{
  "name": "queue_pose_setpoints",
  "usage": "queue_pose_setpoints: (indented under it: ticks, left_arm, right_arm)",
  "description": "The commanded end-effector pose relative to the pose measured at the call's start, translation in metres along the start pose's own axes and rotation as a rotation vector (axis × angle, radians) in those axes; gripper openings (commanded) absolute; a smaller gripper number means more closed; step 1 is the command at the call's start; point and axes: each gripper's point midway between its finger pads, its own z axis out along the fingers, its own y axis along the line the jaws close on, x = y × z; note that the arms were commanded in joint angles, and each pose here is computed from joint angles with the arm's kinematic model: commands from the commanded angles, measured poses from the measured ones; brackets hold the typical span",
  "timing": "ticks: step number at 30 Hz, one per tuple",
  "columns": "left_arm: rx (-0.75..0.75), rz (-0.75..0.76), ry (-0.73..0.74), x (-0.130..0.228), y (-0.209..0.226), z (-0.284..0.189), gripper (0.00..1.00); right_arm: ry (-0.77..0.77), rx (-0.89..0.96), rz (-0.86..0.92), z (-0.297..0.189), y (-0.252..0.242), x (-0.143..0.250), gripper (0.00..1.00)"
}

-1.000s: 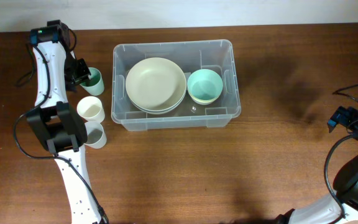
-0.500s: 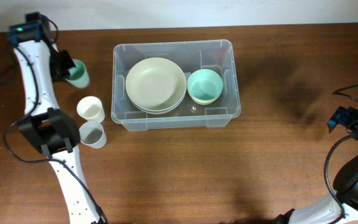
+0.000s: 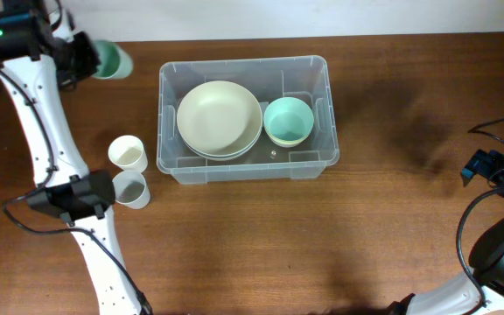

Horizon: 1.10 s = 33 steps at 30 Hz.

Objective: Pack container
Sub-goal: 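Lift the mint green cup and carry it over the container, then lower the mint green cup into the container front and release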

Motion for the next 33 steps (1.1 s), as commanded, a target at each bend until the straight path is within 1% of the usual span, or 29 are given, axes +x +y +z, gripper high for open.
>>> queue_pose_setpoints:
  ticks: [1, 5, 11, 15, 19, 24, 27, 33]
  left_arm:
    - [0.152, 0.19, -0.08, 0.009, -0.074, -0.052, 0.01]
    - [0.219, 0.345, -0.081, 0.033, -0.136, -0.065, 0.01]
    - [0.318, 0.516, -0.024, 0.087, -0.219, -0.071, 0.01]
    - [0.322, 0.611, 0.046, 0.123, -0.251, -0.059, 0.01]
    - [0.307, 0.664, 0.17, 0.16, -0.265, -0.035, 0.01]
    - [0.262, 0.69, 0.337, 0.201, -0.264, -0.003, 0.01]
    - [0.23, 0.696, 0.389, 0.213, -0.259, 0.009, 0.01]
    - [0.201, 0.692, 0.436, 0.222, -0.252, 0.024, 0.01]
  right_arm:
    - [-0.031, 0.003, 0.013, -0.009, -0.004, -0.003, 0.99]
    - [-0.031, 0.004, 0.013, -0.009, -0.004, -0.003, 0.99]
    - [-0.031, 0.003, 0.013, -0.009, -0.004, -0.003, 0.99]
    - [-0.031, 0.003, 0.013, -0.009, -0.004, -0.003, 0.99]
    - [-0.031, 0.003, 0.013, -0.009, -0.004, -0.003, 0.99]
    - [-0.031, 0.003, 0.013, -0.009, -0.004, -0.003, 0.99]
    - [-0.031, 0.003, 0.013, -0.009, -0.004, -0.003, 0.99]
    - [-0.031, 0.003, 0.013, -0.009, -0.004, -0.003, 0.99]
